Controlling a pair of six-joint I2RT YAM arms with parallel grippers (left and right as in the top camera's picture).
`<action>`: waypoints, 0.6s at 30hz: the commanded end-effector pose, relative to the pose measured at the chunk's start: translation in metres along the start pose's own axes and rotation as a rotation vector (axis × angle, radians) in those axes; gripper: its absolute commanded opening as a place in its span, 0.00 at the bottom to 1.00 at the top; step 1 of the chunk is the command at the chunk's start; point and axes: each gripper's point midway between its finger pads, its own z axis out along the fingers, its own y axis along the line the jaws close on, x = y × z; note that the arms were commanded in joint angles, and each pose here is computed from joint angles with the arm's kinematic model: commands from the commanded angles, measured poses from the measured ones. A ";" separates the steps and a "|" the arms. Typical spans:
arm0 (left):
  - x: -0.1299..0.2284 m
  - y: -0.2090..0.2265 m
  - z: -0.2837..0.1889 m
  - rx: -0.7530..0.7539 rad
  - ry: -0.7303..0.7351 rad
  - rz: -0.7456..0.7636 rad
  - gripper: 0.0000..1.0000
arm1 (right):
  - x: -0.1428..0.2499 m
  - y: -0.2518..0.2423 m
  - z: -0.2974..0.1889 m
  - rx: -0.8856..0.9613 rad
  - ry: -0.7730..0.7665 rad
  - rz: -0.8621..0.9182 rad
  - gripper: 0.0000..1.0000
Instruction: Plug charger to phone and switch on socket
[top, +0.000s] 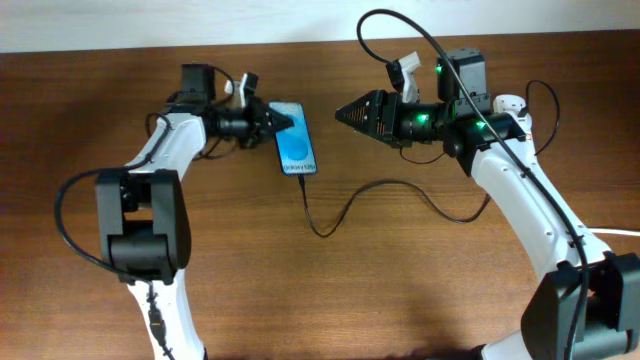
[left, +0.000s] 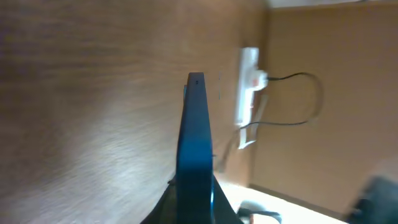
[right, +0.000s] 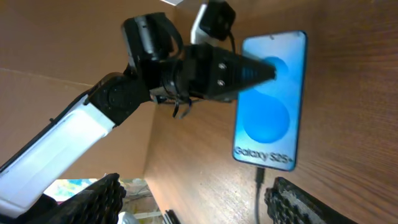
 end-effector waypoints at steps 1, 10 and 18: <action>0.011 0.010 0.011 -0.101 0.023 0.126 0.00 | -0.003 0.002 -0.003 0.007 -0.014 -0.025 0.78; 0.018 0.041 0.007 -0.277 0.028 0.104 0.00 | 0.000 -0.004 -0.003 0.030 -0.005 -0.005 0.78; 0.018 0.069 -0.003 -0.446 0.013 0.097 0.00 | 0.004 -0.006 -0.003 0.038 0.006 -0.007 0.78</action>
